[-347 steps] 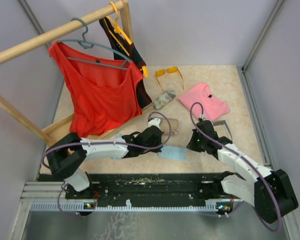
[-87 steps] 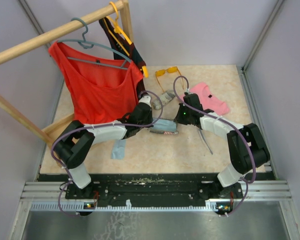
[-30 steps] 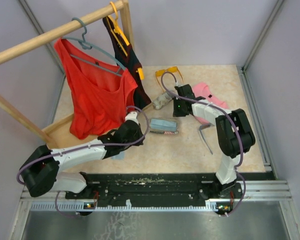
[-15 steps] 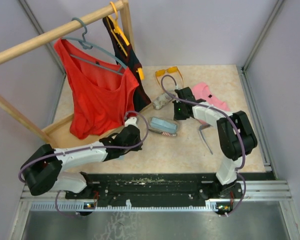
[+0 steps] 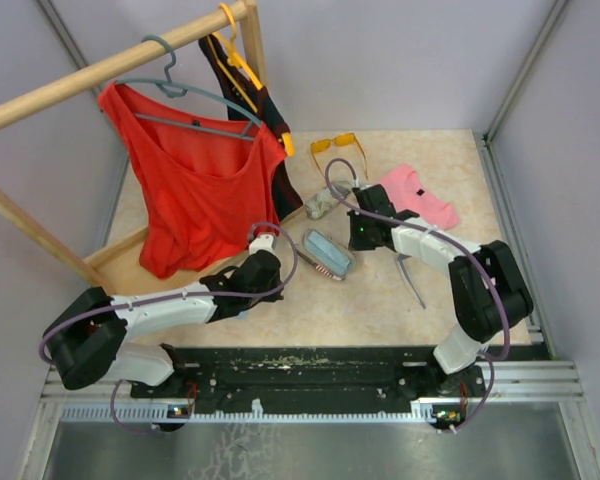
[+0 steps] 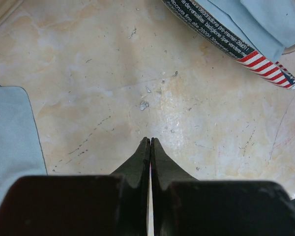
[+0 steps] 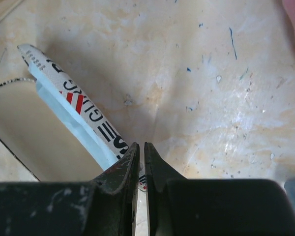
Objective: Organize the sunglasses
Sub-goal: Adjust the sunglasses case at the center of the board.
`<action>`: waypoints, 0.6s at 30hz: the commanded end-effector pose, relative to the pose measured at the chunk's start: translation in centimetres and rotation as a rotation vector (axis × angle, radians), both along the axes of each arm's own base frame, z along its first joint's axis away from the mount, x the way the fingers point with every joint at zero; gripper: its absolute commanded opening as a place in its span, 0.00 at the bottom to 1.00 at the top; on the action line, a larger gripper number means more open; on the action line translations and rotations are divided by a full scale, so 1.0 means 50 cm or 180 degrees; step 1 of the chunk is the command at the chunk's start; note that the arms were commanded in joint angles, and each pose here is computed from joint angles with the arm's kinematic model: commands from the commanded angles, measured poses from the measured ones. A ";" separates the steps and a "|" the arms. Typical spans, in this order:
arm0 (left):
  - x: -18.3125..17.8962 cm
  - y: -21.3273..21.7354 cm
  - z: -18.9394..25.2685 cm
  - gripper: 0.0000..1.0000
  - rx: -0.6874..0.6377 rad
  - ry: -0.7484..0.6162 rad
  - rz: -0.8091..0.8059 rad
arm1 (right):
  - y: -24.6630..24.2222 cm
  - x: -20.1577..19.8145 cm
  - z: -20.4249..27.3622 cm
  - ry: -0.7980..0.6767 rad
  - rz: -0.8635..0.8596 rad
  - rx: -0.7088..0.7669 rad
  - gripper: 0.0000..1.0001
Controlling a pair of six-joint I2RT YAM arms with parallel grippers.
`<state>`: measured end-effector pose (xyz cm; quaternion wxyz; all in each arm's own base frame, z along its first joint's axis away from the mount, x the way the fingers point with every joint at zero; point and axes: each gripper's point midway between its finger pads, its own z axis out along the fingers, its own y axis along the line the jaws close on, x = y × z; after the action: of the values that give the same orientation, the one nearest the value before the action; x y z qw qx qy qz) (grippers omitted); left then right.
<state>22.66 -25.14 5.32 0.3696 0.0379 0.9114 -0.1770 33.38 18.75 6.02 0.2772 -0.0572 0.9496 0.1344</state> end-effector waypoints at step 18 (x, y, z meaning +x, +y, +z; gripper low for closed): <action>0.031 0.014 0.022 0.03 0.0142 -0.0184 0.0089 | 0.032 -0.075 0.044 -0.0121 0.0050 0.0281 0.09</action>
<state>23.21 -24.29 5.33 0.3824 0.0409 0.9103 -0.1530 29.68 19.43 6.06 0.2690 -0.0581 0.9495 0.1510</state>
